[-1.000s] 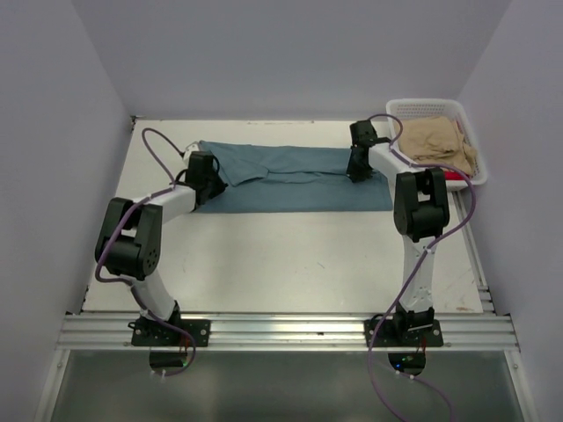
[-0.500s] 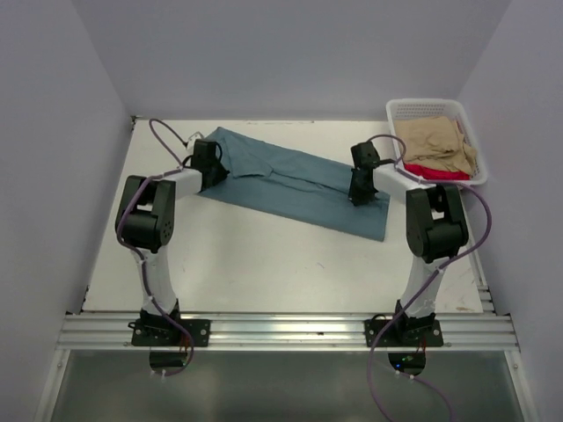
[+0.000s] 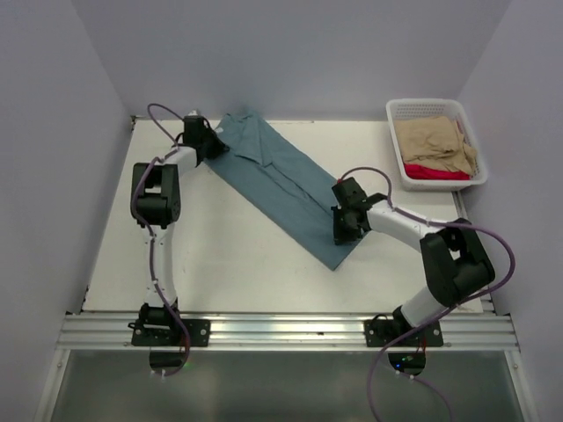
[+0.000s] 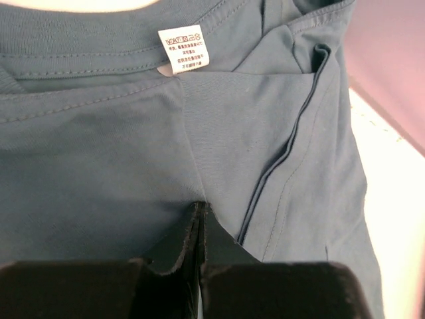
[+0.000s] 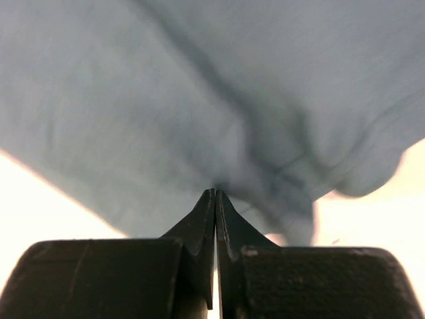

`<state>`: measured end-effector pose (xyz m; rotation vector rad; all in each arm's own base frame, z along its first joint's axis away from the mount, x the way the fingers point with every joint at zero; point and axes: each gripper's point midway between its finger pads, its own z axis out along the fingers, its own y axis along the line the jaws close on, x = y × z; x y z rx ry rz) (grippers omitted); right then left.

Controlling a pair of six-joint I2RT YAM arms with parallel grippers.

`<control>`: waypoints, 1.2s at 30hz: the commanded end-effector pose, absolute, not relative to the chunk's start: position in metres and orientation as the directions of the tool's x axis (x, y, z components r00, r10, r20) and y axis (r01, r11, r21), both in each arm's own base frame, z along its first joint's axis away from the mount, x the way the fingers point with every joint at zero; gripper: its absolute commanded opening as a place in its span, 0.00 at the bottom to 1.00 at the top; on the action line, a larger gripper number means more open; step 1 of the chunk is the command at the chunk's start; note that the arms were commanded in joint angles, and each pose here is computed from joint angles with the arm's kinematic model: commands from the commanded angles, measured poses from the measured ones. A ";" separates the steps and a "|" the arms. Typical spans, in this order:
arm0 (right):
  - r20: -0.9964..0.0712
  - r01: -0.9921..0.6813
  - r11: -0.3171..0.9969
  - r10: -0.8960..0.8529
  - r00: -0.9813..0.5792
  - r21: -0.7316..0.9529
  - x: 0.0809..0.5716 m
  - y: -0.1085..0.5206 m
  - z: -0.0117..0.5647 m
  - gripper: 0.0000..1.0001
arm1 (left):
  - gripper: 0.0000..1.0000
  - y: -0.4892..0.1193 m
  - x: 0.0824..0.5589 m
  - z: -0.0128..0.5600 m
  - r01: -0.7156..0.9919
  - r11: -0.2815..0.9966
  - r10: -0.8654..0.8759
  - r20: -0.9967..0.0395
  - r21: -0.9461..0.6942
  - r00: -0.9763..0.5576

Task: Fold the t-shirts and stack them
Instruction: Fold the tshirt

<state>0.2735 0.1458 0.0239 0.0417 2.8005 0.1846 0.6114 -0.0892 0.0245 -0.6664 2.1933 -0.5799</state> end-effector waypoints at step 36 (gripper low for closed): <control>-0.463 0.254 0.921 0.093 -0.881 -0.297 0.271 0.091 0.047 0.00 | 0.00 -0.129 0.609 0.027 -0.036 0.703 -0.512 -0.470 -0.710 -0.719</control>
